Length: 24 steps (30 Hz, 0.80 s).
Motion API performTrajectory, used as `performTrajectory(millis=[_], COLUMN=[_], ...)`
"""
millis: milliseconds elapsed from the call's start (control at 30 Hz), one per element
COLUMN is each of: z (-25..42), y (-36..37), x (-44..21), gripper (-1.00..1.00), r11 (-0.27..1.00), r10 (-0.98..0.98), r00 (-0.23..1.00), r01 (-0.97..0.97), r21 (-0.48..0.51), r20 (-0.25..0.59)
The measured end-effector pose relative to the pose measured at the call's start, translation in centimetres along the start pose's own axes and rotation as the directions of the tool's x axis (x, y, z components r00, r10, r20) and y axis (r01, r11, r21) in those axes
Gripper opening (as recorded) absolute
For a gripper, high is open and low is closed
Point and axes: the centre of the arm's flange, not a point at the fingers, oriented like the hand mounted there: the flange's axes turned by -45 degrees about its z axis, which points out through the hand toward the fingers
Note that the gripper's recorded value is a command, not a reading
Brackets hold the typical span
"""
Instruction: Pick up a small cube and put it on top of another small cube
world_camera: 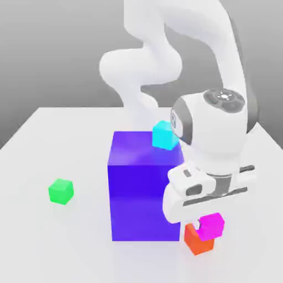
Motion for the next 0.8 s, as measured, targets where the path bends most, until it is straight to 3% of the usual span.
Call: performTrajectory(millis=[200,400,467,800], z=[-2.2,-3.4,-3.3,-3.7], y=[15.1,29.8,31.2,30.1], x=[-3.1,-14.5,-17.2,-23.3], gripper=[-1.0,-1.0,-1.0,-1.0], r11=[0.914,0.6,0.528,0.487], r10=[0.401,0.789,0.836,0.871], r00=[0.916,0.612,0.544,0.49], r01=[-0.4,-0.787,-0.833,-0.869], r21=[0.063,0.148,0.162,0.083], r20=[0.005,0.053,0.071,0.019])
